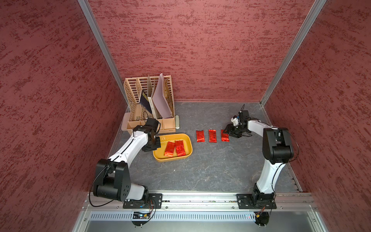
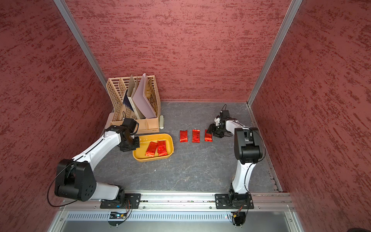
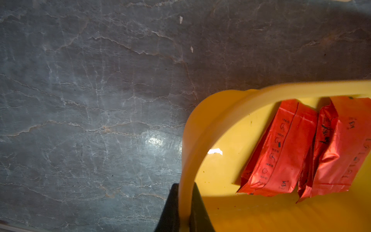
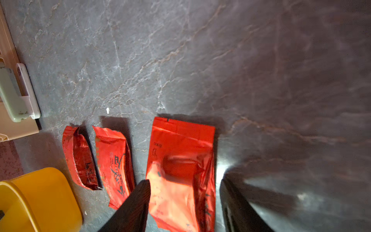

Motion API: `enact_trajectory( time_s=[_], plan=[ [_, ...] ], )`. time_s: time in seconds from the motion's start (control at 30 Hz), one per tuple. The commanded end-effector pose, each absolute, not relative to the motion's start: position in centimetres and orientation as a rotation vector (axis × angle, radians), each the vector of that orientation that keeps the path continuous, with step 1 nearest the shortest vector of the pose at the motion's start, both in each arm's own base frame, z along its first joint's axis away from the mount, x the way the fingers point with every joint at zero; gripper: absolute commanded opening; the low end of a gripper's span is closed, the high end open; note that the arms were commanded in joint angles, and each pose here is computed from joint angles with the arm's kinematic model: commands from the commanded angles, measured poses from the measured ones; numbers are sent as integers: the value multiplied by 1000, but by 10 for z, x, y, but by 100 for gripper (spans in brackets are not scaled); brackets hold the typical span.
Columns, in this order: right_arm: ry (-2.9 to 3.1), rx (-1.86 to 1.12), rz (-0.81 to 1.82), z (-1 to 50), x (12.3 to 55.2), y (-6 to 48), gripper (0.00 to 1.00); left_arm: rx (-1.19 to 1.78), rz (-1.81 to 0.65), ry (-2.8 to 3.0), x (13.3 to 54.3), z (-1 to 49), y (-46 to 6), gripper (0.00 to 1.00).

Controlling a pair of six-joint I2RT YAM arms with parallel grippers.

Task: Take the tea bags out of the storage box
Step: Place the tea bag at the center of the board, then pick up the tea bag from the storage box.

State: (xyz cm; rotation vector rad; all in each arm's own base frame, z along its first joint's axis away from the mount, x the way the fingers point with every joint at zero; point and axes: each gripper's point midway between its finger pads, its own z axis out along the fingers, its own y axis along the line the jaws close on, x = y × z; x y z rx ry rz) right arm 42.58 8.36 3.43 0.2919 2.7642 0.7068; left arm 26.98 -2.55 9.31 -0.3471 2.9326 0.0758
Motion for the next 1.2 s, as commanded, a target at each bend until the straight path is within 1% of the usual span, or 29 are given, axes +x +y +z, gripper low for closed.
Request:
enact_trajectory(
  time_s=[0.0, 0.17, 0.2, 0.3, 0.4, 0.5, 0.57, 0.7, 0.77, 0.8, 0.9, 1.03, 1.17],
  plan=[
    [2783, 340, 595, 31, 418, 67, 62, -353, 98, 2921, 271, 94, -23, 0],
    [2667, 326, 566, 66, 419, 63, 64, -335, 93, 2914, 271, 96, -27, 0],
    [2638, 319, 592, 75, 418, 66, 64, -332, 93, 2917, 270, 95, -27, 0],
    [2523, 260, 791, 115, 410, 94, 63, -331, 95, 2913, 271, 96, -27, 0],
    [2438, 128, 988, 155, 395, 142, 61, -335, 103, 2905, 271, 97, -26, 0],
    [2443, -11, 1040, 176, 374, 196, 59, -328, 117, 2911, 270, 97, -26, 0],
    [2448, -104, 1080, 182, 359, 239, 58, -326, 126, 2913, 270, 96, -27, 0],
    [2479, -313, 1207, 173, 331, 332, 55, -311, 140, 2913, 270, 96, -29, 0],
    [2537, -405, 1174, 158, 321, 367, 53, -294, 149, 2920, 270, 94, -31, 0],
    [2581, -439, 1107, 145, 317, 379, 52, -288, 158, 2921, 269, 94, -32, 0],
    [2670, -473, 902, 121, 310, 395, 52, -286, 171, 2922, 269, 94, -32, 0],
    [2710, -492, 684, 106, 309, 398, 51, -295, 169, 2913, 269, 95, -31, 0],
    [2777, -470, 464, 87, 312, 386, 49, -298, 170, 2910, 269, 96, -30, 0]
  ],
)
